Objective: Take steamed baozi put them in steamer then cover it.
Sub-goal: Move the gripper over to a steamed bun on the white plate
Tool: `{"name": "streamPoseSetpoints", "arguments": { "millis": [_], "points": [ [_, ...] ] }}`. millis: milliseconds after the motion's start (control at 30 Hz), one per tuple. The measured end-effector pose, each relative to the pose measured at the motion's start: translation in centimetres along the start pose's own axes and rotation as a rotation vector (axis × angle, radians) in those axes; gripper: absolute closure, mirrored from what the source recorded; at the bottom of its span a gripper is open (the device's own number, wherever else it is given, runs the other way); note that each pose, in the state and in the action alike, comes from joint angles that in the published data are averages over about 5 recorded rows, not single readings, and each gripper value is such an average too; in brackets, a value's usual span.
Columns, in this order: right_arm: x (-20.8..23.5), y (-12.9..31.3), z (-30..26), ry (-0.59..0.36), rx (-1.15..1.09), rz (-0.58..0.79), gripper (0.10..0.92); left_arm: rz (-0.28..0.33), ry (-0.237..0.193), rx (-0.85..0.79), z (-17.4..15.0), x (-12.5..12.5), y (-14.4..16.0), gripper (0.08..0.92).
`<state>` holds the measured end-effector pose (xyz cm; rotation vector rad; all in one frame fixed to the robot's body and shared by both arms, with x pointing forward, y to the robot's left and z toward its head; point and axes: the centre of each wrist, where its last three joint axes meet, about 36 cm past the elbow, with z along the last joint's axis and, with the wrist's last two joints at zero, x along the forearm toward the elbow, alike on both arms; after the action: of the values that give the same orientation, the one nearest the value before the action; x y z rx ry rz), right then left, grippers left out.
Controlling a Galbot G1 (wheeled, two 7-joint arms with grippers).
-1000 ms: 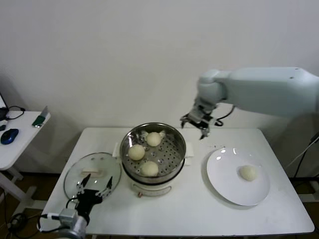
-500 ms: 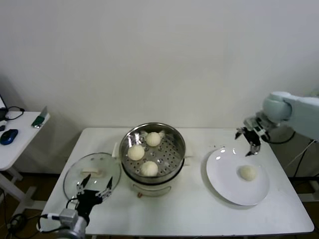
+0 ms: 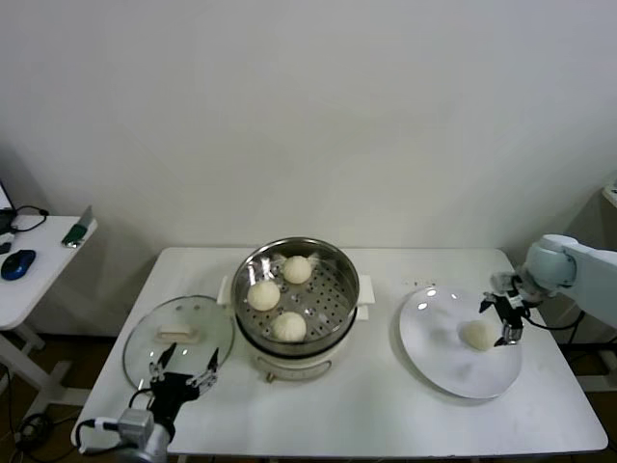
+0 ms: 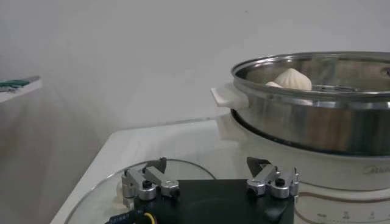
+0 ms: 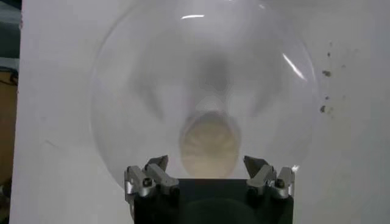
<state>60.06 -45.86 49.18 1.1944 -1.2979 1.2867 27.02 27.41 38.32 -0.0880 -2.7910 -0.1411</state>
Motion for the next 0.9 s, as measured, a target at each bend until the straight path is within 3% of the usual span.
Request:
{"name": "streamPoseSetpoints", "arguments": {
  "millis": [733, 900],
  "points": [
    [-3.3, -0.3, 0.5, -0.003, -0.067, 0.024, 0.201, -0.005, -0.004, 0.0, -0.1, 0.1, 0.1, 0.177],
    [-3.2, -0.5, 0.5, -0.006, -0.072, 0.027, 0.244, -0.004, -0.006, 0.0, -0.1, 0.1, 0.1, 0.177]
  ]
}}
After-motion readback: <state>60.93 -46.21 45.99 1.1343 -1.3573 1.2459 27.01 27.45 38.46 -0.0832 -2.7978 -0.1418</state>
